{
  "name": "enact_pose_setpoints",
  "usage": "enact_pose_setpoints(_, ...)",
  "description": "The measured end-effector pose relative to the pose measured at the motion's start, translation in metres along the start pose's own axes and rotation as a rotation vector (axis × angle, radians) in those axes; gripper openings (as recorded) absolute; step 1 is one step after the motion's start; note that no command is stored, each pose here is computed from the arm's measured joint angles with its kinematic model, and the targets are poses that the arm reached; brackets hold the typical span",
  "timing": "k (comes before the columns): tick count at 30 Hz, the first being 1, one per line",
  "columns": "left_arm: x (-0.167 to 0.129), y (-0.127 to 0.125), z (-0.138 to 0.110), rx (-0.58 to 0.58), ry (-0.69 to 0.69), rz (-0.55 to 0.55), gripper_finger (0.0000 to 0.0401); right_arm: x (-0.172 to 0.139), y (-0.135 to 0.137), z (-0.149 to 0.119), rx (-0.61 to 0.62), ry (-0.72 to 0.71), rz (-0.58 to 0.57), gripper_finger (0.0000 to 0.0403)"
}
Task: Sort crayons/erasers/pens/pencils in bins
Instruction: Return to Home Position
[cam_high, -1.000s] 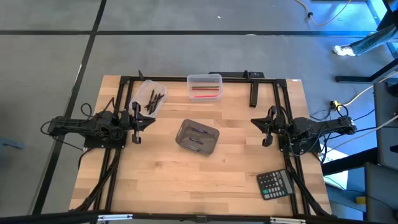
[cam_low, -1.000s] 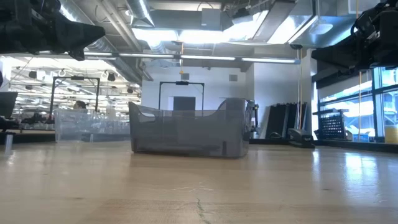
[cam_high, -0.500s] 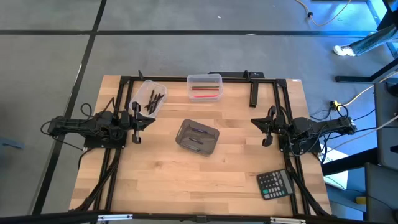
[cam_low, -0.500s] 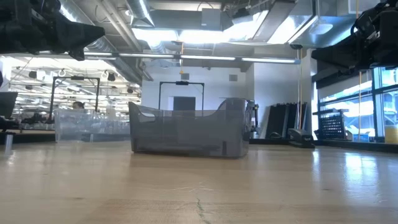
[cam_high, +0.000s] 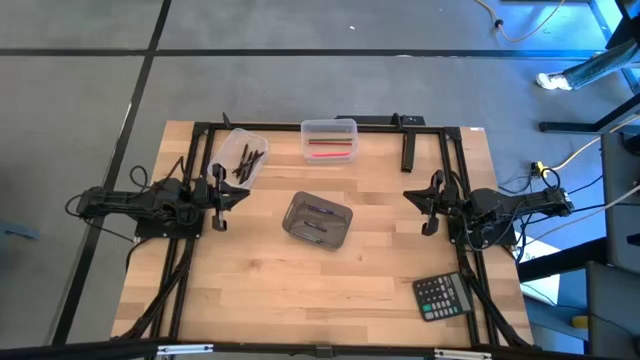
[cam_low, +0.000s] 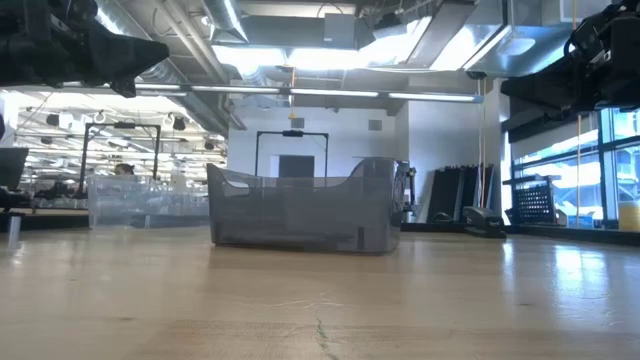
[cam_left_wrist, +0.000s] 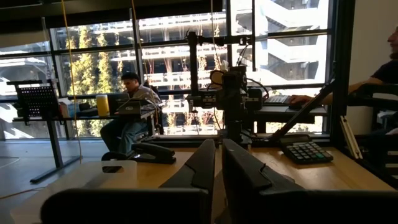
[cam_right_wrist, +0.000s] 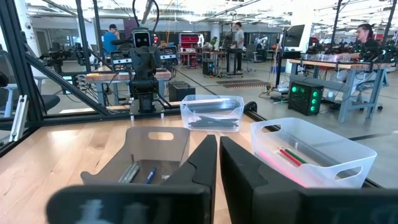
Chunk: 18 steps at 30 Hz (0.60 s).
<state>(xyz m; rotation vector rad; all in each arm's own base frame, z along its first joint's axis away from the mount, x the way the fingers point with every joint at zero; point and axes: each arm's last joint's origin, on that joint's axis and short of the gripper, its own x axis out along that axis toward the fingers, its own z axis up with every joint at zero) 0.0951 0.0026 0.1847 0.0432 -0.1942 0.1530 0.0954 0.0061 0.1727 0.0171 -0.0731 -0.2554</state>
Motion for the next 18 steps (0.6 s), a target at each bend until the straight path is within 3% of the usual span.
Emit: enact_pose_setpoints(18,0.0000,0.0000,0.0000,0.000,0.000,0.000,0.0002,0.0000,0.0000,0.0000,0.000,0.000,0.000,0.0026)
